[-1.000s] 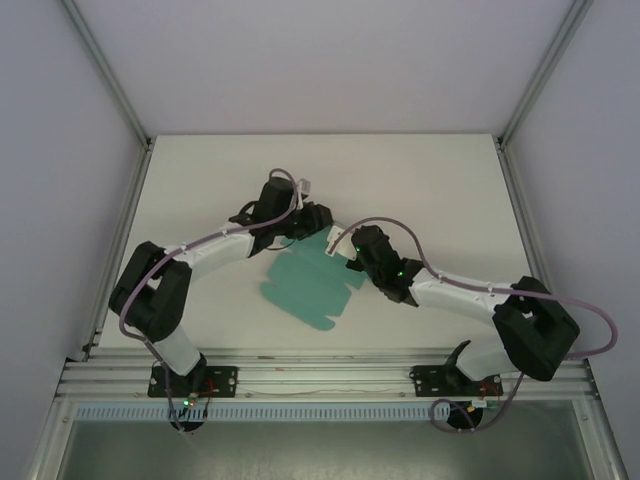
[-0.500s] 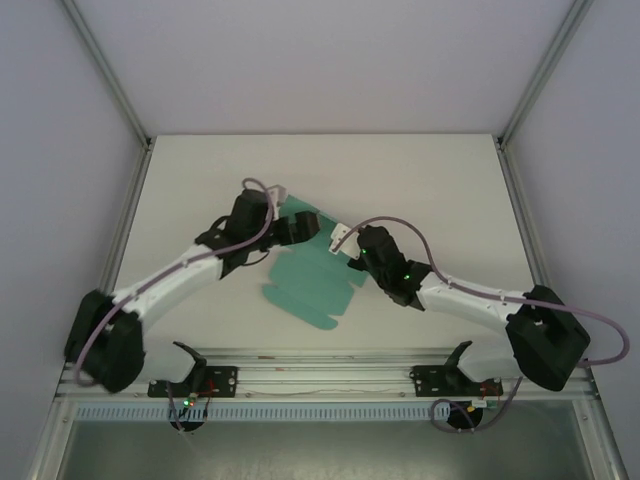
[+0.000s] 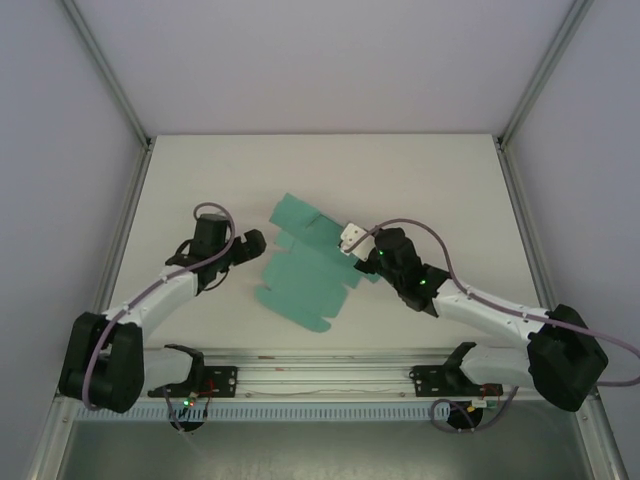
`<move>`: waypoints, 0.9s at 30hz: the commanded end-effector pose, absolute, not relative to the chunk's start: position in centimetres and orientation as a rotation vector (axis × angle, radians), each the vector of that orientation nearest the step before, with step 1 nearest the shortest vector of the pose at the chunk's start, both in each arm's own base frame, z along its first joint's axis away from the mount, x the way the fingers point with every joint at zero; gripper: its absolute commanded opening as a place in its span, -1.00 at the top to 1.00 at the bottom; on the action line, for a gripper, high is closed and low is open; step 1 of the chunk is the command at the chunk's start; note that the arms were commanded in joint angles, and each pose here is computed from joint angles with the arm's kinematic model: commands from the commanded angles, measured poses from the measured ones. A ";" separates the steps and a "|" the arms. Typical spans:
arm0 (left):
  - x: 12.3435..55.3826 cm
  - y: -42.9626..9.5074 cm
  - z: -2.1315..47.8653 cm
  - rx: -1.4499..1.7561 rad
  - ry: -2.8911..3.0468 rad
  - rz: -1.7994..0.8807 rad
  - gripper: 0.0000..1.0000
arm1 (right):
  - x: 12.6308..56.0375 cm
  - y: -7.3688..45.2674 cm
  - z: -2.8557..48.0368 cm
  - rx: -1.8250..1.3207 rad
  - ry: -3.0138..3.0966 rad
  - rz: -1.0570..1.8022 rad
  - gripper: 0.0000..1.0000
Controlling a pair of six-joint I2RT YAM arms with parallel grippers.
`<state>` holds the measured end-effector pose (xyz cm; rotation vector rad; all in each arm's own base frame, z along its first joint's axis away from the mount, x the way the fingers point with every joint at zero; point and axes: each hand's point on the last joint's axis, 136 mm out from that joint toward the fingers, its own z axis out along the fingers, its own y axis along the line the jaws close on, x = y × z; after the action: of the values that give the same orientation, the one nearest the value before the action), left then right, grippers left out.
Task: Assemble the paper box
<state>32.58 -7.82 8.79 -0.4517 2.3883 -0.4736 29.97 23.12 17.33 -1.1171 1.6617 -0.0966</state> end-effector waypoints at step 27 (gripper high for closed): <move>33.5 -21.7 12.7 0.253 2.063 -1.248 0.12 | 29.2 24.0 20.0 -0.980 1.617 0.189 1.00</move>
<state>33.11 -20.34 10.68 0.1766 2.1544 -1.1769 29.30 23.04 18.10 -1.0181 1.6706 0.1040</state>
